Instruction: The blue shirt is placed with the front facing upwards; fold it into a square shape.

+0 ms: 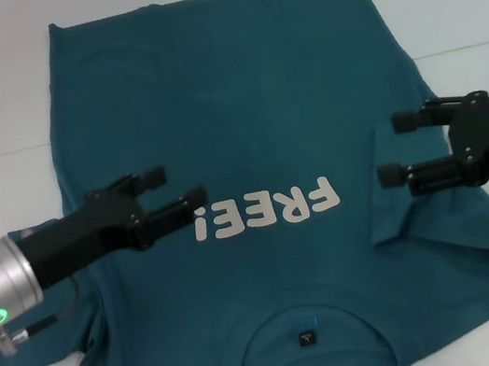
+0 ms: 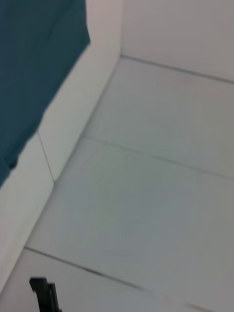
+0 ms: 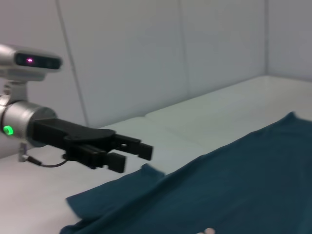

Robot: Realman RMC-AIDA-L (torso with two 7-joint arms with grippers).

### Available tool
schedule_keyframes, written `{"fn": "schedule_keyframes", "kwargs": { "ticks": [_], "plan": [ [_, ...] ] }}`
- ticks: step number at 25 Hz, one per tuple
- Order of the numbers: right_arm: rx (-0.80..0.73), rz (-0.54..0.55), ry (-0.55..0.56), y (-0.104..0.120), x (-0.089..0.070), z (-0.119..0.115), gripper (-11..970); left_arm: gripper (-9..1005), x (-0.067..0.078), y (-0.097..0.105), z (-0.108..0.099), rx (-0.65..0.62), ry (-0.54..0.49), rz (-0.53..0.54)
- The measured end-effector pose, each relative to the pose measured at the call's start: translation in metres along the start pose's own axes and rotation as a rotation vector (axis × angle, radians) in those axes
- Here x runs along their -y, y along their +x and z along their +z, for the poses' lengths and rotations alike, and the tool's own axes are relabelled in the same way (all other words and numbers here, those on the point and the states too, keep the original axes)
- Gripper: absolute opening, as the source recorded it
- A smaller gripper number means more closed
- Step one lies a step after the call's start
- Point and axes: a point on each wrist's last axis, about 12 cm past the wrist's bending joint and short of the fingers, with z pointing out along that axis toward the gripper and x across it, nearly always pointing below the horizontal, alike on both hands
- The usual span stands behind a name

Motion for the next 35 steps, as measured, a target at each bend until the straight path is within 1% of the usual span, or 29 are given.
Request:
{"fn": "schedule_keyframes", "kwargs": {
  "ticks": [4, 8, 9, 14, 20, 24, 26, 27, 28, 31, 35],
  "plan": [
    [-0.047, -0.036, -0.024, -0.008, -0.002, 0.002, 927, 844, -0.001, 0.004, -0.008, -0.007, -0.025, -0.011],
    [-0.072, -0.051, -0.047, -0.009, -0.005, 0.001, 927, 844, -0.004, 0.008, -0.015, -0.021, -0.053, -0.047],
    [-0.073, -0.052, -0.048, -0.009, -0.005, 0.001, 927, 844, -0.005, 0.010, -0.020, -0.034, -0.077, -0.056],
    [-0.082, -0.059, -0.052, -0.007, -0.005, 0.001, 927, 844, -0.010, 0.015, -0.033, -0.068, -0.162, -0.102],
    [-0.111, -0.060, -0.066, -0.005, -0.007, 0.003, 927, 844, -0.012, 0.017, -0.048, -0.139, -0.222, -0.176],
    [-0.110, -0.059, -0.068, -0.002, -0.008, 0.005, 927, 844, -0.015, 0.014, -0.058, -0.210, -0.272, -0.219],
    [-0.109, -0.059, -0.069, -0.001, -0.008, 0.006, 927, 844, -0.015, 0.014, -0.058, -0.210, -0.272, -0.219],
    [-0.109, -0.058, -0.070, -0.001, -0.008, 0.006, 927, 844, -0.016, 0.013, -0.060, -0.232, -0.288, -0.232],
    [-0.108, -0.057, -0.071, 0.000, -0.008, 0.007, 927, 844, -0.018, 0.006, -0.067, -0.294, -0.334, -0.253],
    [-0.105, -0.051, -0.075, 0.003, -0.008, 0.009, 927, 844, -0.018, 0.000, -0.072, -0.339, -0.358, -0.247],
    [-0.098, -0.042, -0.082, 0.005, -0.009, 0.012, 927, 844, -0.014, -0.016, -0.082, -0.420, -0.380, -0.206]
  ]
}}
